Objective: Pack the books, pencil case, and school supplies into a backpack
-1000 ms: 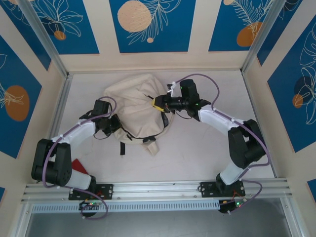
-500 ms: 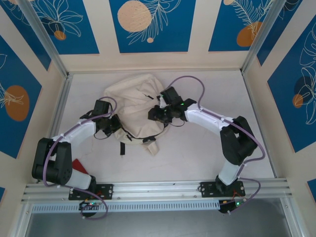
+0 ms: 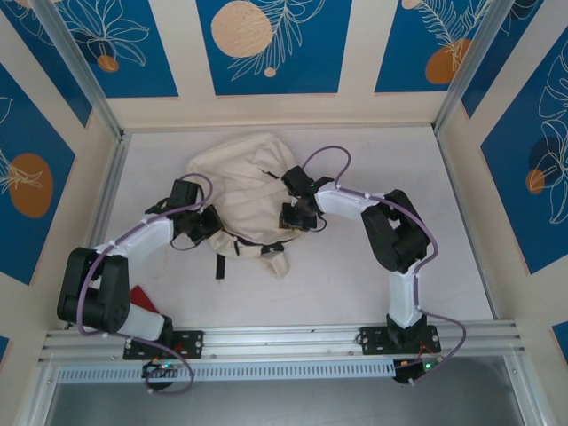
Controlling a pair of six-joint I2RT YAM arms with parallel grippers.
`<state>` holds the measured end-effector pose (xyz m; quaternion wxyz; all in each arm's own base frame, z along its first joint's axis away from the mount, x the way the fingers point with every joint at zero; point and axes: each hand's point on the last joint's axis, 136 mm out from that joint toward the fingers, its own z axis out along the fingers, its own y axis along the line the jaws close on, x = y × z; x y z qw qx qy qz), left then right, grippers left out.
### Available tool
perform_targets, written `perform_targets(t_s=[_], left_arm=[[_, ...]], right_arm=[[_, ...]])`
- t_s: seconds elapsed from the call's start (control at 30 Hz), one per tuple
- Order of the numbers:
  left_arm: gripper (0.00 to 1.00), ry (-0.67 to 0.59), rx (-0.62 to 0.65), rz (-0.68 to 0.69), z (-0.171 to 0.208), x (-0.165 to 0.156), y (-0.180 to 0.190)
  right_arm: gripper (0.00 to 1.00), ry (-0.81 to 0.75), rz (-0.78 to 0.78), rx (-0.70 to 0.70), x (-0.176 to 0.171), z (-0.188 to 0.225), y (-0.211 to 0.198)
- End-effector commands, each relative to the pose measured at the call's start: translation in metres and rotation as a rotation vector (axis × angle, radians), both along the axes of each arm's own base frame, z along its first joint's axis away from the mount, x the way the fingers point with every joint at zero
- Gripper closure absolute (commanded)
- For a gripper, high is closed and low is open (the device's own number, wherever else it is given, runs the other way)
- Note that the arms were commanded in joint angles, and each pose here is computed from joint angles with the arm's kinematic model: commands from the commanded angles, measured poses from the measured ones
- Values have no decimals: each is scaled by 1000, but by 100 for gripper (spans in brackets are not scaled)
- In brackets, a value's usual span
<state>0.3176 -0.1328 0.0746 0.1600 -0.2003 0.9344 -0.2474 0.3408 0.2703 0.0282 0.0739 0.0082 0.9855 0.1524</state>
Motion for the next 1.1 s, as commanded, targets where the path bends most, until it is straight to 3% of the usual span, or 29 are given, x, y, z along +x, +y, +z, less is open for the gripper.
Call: perform_targets(t_s=[0.0, 0.17, 0.3, 0.43, 0.67, 0.83, 1.07], left_arm=[[100, -28, -66, -58, 9, -1, -20], [100, -36, -67, -78, 12, -1, -27], [100, -30, -44, -70, 9, 0, -24], [100, -34, -31, -61, 8, 1, -22], [100, -48, -24, -57, 11, 3, -21], [100, -46, -27, -57, 12, 3, -21], [100, -47, -41, -63, 15, 2, -23]], right_arm=[[65, -66, -34, -140, 22, 9, -31], [62, -158, -3, -83, 18, 58, -23], [55, -224, 93, -23, -15, 100, 3], [54, -229, 218, 64, -64, 118, 45], [59, -213, 377, 142, -122, 107, 111], [66, -167, 385, 112, -123, 85, 124], [67, -183, 381, 83, -108, 70, 133]])
